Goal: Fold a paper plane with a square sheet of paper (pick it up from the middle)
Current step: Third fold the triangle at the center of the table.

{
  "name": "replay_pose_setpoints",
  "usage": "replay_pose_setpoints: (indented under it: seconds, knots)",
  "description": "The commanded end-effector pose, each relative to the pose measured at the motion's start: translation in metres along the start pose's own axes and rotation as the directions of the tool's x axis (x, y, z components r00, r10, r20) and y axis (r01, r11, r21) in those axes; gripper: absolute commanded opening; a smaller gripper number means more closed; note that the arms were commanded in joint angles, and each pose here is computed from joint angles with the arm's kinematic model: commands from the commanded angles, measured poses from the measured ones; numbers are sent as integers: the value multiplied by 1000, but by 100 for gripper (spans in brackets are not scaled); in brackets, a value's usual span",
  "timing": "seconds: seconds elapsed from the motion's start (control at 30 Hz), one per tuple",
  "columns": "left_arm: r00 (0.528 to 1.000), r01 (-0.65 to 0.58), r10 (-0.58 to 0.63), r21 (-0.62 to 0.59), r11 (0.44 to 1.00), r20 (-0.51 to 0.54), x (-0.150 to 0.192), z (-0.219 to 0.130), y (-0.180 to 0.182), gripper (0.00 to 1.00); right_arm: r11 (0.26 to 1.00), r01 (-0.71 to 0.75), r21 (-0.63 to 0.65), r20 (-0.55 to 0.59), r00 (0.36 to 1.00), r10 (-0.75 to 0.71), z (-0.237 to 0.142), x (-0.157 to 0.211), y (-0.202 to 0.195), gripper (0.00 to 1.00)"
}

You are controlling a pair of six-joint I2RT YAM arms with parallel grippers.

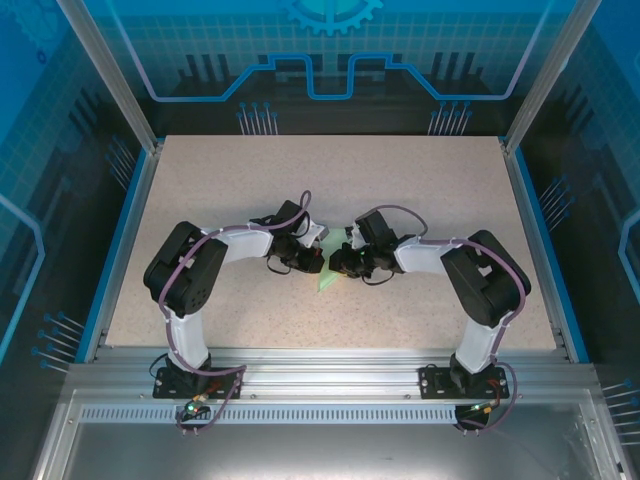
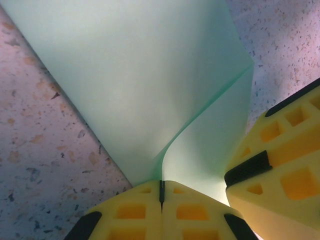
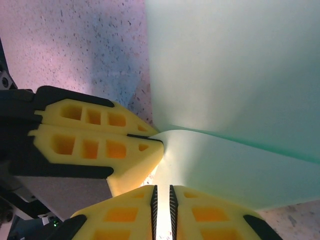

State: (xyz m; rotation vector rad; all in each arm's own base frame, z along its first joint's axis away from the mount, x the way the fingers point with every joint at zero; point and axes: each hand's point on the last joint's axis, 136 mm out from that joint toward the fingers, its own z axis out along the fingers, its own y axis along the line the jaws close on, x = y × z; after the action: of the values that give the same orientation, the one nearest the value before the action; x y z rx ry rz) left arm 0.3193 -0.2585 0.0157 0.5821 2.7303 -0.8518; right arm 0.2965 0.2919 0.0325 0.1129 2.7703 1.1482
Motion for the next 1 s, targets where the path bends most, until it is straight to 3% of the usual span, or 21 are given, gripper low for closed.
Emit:
replay_pose_setpoints:
  seconds: [0.0,0.4,0.7,0.97]
  knots:
    - [999,13,-14,-24,1000,-33,5,3,12,4,1000,-15,-18,-9,1000,14,5,4,-1,17]
    - [999,18,-20,-30,999,-44,6,5,15,4,999,-49,14,-30,998,49,25,17,-29,17]
    - [999,18,-19,-32,999,-43,5,5,16,4,998,28,-63,39,999,-26,-7,14,9,19]
    - [999,20,-21,-32,999,-48,6,5,16,4,996,30,-79,18,999,-28,6,25,16,18]
